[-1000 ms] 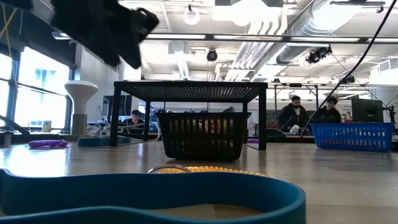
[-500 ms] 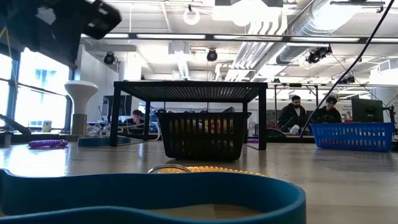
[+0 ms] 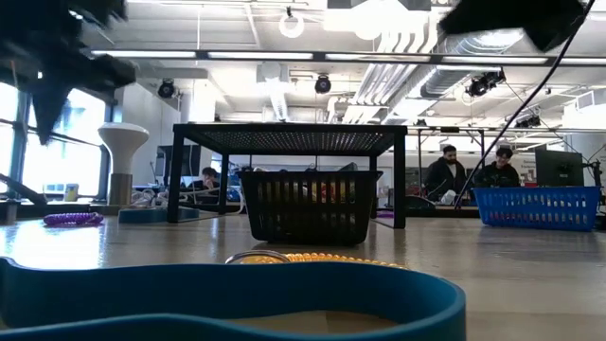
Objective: Pick & Place Office Desk Supplies
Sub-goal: Put the purple spring keychain into the blue bin
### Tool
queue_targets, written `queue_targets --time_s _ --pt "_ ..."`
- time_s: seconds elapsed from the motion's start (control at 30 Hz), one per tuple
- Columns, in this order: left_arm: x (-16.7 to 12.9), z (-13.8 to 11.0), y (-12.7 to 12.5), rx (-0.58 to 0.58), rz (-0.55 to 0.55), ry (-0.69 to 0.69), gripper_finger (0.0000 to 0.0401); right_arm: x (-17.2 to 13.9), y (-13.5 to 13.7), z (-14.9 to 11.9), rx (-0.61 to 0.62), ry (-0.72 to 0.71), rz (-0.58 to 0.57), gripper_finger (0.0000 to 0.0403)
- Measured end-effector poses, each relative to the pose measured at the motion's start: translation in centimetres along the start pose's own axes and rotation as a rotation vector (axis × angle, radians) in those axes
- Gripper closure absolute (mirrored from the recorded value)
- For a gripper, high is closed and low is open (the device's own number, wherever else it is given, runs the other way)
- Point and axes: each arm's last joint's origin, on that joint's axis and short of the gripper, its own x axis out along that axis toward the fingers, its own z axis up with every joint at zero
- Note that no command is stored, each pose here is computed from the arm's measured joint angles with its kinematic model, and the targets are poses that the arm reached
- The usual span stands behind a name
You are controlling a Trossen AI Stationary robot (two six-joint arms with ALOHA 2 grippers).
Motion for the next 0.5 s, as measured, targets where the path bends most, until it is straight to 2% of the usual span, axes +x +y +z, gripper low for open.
queue_targets --time_s 0.1,0.2,0.33,0.5 --pt "0.3 -1.6 1.7 -0.113 0.075 -0.038 0.0257 1.7 -0.6 0.0 0.016 0.068 0.024 0.0264" --pt "0.8 -2.9 3.2 -0.234 0.073 -0.101 0.0257 3.0 -1.2 0.1 0.035 0.136 0.06 0.0264" --pt "1.6 -4.7 5.1 -0.419 0.099 -0.088 0.0257 4.0 -1.7 0.3 0.054 0.179 0.089 0.0264" --pt "2.3 -5.5 6.8 -0.648 0.107 -0.061 0.0257 4.4 -2.0 0.6 0.05 0.168 0.08 0.0264"
